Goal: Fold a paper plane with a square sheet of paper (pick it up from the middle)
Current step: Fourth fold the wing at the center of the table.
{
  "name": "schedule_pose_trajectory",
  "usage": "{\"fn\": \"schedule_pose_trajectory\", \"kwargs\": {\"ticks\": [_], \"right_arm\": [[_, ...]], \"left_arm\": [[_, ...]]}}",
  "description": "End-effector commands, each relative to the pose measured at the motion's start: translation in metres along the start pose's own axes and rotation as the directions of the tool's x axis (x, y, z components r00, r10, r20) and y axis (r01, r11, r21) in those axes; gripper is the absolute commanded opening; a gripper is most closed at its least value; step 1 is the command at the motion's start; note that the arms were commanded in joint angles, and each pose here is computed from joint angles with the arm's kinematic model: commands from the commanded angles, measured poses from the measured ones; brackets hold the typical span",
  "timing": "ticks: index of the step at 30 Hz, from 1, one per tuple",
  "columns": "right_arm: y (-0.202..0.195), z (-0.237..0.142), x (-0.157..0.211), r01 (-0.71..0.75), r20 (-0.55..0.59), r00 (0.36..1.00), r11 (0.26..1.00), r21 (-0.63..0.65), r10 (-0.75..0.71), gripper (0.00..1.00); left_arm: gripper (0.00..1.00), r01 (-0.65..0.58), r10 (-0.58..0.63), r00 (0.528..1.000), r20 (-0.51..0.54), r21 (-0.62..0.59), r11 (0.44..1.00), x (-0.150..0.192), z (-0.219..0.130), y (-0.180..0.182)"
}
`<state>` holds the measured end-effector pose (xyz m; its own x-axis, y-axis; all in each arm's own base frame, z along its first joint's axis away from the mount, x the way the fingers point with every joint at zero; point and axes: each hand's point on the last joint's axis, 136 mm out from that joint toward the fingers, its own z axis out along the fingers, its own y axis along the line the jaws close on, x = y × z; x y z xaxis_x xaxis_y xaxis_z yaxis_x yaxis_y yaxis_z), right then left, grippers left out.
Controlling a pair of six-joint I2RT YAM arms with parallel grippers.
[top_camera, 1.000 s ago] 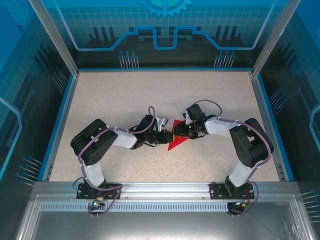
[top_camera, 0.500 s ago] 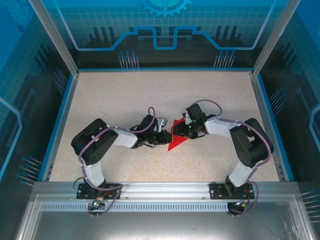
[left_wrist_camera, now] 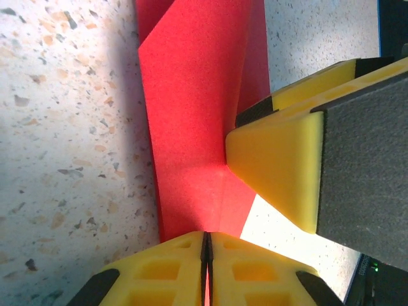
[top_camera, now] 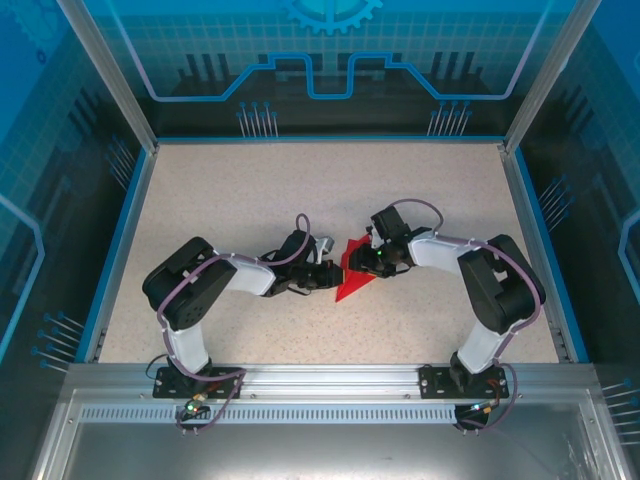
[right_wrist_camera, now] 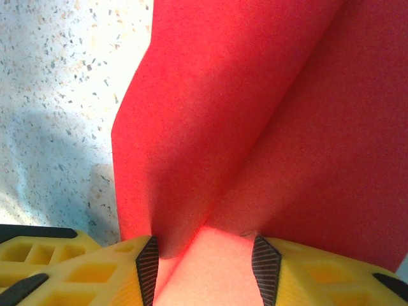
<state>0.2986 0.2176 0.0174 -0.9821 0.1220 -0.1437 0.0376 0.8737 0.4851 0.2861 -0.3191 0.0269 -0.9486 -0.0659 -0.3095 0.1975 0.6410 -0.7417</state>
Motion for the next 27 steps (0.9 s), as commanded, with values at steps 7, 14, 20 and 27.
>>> {"fn": "schedule_pose_trajectory", "kwargs": {"ticks": [7,14,20,27], "right_arm": [[-0.035,0.015,0.031,-0.055,-0.130,0.988,0.980,0.192,0.081,0.44],[-0.042,0.016,0.035,-0.067,-0.146,0.984,0.968,0.243,0.105,0.41],[-0.047,0.016,0.038,-0.073,-0.157,0.980,0.958,0.279,0.120,0.39],[-0.050,0.017,0.039,-0.077,-0.156,0.979,0.953,0.294,0.128,0.38]], "left_arm": [[0.11,-0.012,0.011,1.000,-0.018,-0.039,0.999,0.001,0.005,0.009],[0.11,-0.011,0.010,1.000,-0.018,-0.043,0.999,0.001,0.005,0.009],[0.11,-0.009,0.009,1.000,-0.012,-0.039,0.999,0.000,0.003,0.007],[0.11,-0.011,0.010,1.000,-0.012,-0.033,0.999,-0.003,0.003,0.003]]}}
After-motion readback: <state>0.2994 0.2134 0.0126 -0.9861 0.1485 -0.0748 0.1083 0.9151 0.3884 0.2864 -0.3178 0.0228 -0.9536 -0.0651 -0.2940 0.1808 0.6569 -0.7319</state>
